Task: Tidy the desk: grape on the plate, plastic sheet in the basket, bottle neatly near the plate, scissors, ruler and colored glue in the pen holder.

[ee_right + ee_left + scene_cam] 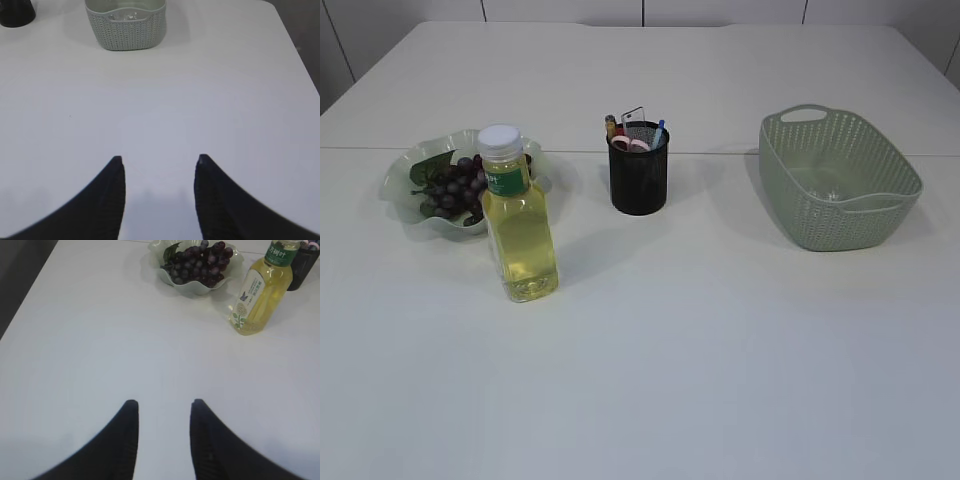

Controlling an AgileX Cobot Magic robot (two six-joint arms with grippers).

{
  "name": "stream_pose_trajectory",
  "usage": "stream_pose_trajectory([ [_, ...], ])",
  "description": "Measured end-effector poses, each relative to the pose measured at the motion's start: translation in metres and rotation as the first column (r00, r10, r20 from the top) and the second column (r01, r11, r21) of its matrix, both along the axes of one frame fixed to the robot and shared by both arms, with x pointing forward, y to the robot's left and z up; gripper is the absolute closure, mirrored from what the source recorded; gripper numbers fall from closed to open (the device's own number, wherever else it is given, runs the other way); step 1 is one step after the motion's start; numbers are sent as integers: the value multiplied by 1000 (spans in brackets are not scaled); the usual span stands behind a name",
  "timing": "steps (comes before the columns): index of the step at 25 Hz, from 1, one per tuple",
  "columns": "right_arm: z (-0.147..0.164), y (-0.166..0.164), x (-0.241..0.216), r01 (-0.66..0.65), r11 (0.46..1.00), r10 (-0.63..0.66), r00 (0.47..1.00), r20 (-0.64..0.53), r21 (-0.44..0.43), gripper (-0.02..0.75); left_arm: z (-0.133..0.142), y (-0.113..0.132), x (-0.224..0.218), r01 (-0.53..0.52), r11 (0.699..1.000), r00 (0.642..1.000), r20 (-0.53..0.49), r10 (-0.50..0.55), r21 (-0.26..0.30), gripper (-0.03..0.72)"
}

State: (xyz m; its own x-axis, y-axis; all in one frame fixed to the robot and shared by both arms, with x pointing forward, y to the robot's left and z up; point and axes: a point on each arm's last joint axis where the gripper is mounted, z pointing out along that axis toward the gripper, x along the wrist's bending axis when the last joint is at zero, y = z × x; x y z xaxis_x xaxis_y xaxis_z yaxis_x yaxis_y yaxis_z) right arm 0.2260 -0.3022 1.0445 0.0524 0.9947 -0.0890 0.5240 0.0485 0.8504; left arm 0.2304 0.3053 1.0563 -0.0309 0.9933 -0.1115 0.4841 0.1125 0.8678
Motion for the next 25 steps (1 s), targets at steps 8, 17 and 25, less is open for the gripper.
stream_pose_trajectory([
  [8,0,4,0,-71,997,71,997,-4,-26,373,0,-3,0,56,998,998,0,-56,28,444],
  [17,0,5,0,-79,997,79,997,-4,-26,373,0,-3,0,57,998,998,0,-57,29,446],
  [25,0,5,0,-79,997,79,997,-4,-26,374,0,-3,0,57,998,998,0,-57,29,446],
])
